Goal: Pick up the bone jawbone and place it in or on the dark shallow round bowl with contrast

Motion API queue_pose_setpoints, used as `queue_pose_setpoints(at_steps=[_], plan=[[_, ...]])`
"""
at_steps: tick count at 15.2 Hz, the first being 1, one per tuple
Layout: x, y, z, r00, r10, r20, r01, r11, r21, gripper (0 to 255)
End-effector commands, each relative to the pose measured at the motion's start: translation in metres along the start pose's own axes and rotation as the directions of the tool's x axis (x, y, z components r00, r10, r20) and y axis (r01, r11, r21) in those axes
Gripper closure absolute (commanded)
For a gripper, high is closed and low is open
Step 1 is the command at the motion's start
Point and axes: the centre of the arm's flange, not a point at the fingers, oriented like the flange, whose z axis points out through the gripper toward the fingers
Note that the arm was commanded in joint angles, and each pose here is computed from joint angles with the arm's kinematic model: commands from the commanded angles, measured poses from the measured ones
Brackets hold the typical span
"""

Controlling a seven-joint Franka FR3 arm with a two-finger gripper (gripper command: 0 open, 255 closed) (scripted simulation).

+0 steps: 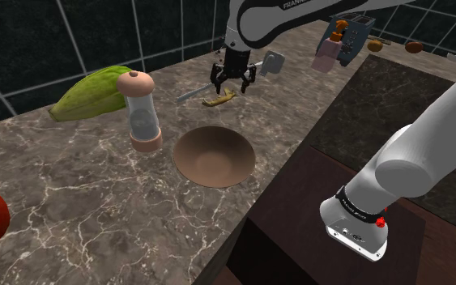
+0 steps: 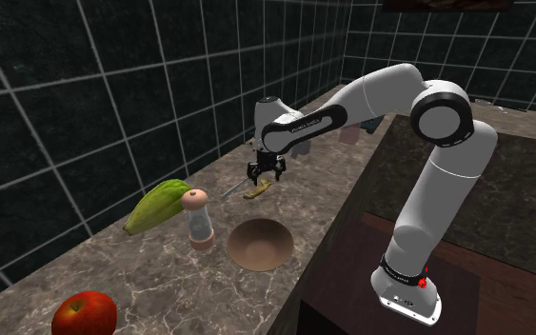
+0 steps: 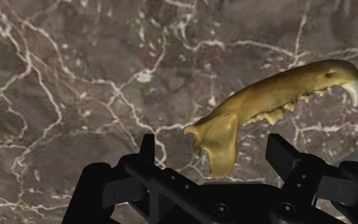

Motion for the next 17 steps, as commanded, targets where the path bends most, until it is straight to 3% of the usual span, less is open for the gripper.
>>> queue_pose_setpoints(at_steps=[1, 5, 6, 17], plan=[[0.0, 0.0, 0.001, 1.0, 0.0, 0.0, 0.0, 1.0, 0.0, 0], [0.0, 0.0, 0.001, 1.0, 0.0, 0.0, 0.0, 1.0, 0.0, 0], [0.0, 0.0, 0.001, 1.0, 0.0, 0.0, 0.0, 1.0, 0.0, 255], [0.001, 0.0, -0.01, 1.0, 0.0, 0.0, 0.0, 1.0, 0.0, 255]])
